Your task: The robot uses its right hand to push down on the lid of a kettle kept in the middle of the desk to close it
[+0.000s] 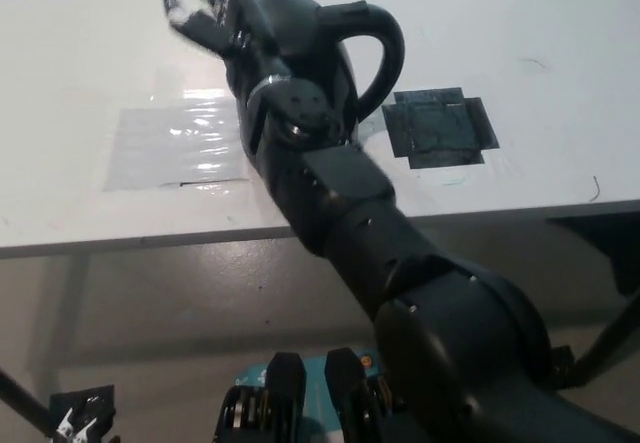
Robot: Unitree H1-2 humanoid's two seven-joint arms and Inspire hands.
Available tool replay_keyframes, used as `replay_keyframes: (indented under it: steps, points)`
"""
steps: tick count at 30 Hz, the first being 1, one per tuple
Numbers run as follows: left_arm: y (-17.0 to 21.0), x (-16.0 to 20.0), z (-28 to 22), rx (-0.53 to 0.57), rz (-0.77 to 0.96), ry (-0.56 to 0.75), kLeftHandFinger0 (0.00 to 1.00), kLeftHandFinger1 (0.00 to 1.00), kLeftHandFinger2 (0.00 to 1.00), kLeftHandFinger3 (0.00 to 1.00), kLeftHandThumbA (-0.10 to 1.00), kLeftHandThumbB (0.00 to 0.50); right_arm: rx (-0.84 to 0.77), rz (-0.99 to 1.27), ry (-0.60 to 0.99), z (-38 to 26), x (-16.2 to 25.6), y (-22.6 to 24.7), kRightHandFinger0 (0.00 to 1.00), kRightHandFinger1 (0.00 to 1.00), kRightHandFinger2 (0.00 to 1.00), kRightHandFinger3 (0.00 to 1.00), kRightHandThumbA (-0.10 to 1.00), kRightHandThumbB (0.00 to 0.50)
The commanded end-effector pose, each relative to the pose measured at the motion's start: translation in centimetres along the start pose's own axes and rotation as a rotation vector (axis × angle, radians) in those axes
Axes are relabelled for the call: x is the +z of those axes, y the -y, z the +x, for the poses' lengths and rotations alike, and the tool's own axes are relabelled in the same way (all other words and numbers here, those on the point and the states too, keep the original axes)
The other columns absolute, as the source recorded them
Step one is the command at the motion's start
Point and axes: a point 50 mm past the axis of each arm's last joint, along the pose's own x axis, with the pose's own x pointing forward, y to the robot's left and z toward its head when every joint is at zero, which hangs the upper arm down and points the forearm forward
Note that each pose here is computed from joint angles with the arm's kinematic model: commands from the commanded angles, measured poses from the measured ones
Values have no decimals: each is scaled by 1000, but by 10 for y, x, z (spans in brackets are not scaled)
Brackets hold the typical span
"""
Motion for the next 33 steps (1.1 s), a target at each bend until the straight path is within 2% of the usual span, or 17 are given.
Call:
replay_keyframes:
  steps: [1, 3, 5, 11, 16, 17, 19, 21, 22, 23, 27, 30, 33]
  points:
    - [-1, 9, 0, -15, 24, 24, 1000, 1000, 862, 1000, 261, 213, -25, -73, -63, 0, -9, 4, 1000, 1000, 1000, 1000, 483, 6]
    - [-1, 12, 2, -13, 15, 28, 1000, 1000, 857, 1000, 257, 230, -21, -98, -38, 1, -1, 0, 1000, 1000, 1000, 1000, 467, 38]
    - [-1, 12, 2, -15, 22, 28, 1000, 1000, 858, 1000, 259, 224, -22, -106, -34, 2, 0, 1, 1000, 1000, 1000, 1000, 473, 46]
    - [-6, 15, 3, -8, 12, 39, 1000, 1000, 860, 1000, 244, 232, -7, -128, 5, 5, 16, 1, 1000, 1000, 1000, 1000, 541, 7]
    - [-5, 11, -3, 2, 4, 30, 1000, 1000, 861, 1000, 248, 234, 25, -63, 54, 7, 33, -3, 1000, 1000, 1000, 1000, 561, 16]
    - [-7, 10, -5, 3, 4, 29, 1000, 1000, 861, 1000, 248, 231, 54, -47, 85, 7, 38, -6, 1000, 1000, 1000, 1000, 558, 5]
    - [-8, 10, -6, 5, 2, 27, 1000, 1000, 859, 1000, 251, 236, 75, -53, 159, 5, 55, -10, 1000, 1000, 1000, 1000, 573, 58]
    - [-8, 10, -6, 3, 6, 27, 1000, 1000, 873, 1000, 261, 230, 126, -69, 269, -3, 79, -15, 1000, 1000, 1000, 1000, 624, 44]
    - [-10, 10, -8, 4, 15, 21, 1000, 1000, 880, 1000, 263, 232, 165, -80, 346, -14, 93, -18, 1000, 1000, 1000, 1000, 650, 37]
    - [-10, 11, -8, 4, 17, 19, 1000, 1000, 885, 1000, 260, 231, 199, -74, 417, -31, 112, -21, 1000, 1000, 1000, 1000, 657, 51]
    - [-15, 14, -7, 3, 22, 26, 1000, 1000, 892, 1000, 251, 225, 293, -95, 587, -82, 156, -23, 1000, 1000, 1000, 1000, 660, 76]
    - [-18, 15, -4, 6, 29, 28, 1000, 1000, 901, 1000, 247, 219, 342, -94, 657, -125, 184, -15, 1000, 1000, 1000, 1000, 628, 84]
    - [-19, 16, -6, 9, 34, 25, 1000, 1000, 900, 1000, 243, 195, 333, -100, 683, -167, 195, -1, 1000, 1000, 1000, 1000, 651, 54]
